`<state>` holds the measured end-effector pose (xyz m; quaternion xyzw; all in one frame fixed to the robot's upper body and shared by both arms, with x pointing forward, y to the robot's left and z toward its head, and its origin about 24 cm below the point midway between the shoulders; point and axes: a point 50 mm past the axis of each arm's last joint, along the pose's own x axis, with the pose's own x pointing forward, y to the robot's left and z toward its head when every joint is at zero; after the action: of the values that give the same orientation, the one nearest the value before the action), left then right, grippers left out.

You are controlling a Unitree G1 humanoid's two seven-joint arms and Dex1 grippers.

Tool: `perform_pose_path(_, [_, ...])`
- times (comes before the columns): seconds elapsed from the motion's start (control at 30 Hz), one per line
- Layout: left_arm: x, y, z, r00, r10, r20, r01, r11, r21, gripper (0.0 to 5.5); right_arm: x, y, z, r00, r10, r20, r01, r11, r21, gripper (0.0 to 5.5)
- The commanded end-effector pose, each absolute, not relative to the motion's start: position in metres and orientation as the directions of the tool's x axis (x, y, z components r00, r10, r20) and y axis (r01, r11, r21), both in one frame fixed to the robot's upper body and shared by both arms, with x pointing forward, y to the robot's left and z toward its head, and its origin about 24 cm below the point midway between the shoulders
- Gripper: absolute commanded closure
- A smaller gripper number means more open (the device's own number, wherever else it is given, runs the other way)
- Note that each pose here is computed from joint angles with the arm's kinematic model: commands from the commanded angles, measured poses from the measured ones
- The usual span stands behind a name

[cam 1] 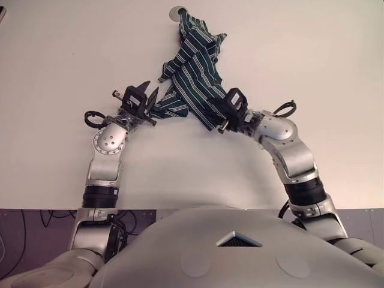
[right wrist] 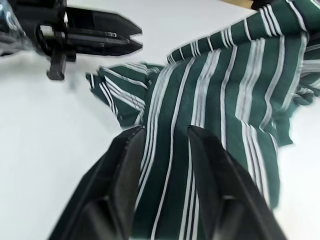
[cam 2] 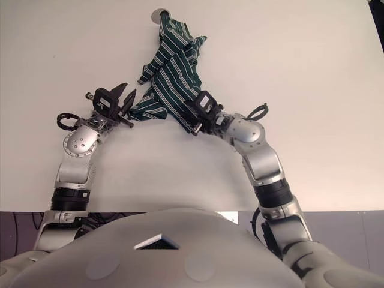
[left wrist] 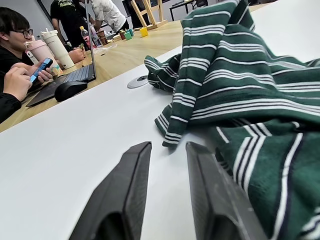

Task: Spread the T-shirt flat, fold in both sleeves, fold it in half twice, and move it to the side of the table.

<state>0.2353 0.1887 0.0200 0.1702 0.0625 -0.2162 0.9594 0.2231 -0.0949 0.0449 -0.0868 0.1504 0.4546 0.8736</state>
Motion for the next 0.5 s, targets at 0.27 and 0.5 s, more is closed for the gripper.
perform_pose_path(0.27, [0.237,0.176,0.017,0.89,-0.416,-0.185,0.455,0.819,0.35,4.26,0.188,-0.1,0.018,0.376,0.779,-0.502,-0.851,0.505,0.145,3.81])
perform_pose_path(0.5, [0.237,0.178,0.022,0.9,-0.407,-0.157,0.437,0.829,0.35,4.26,0.195,-0.108,-0.006,0.375,0.696,-0.612,-0.824,0.553,0.124,3.81])
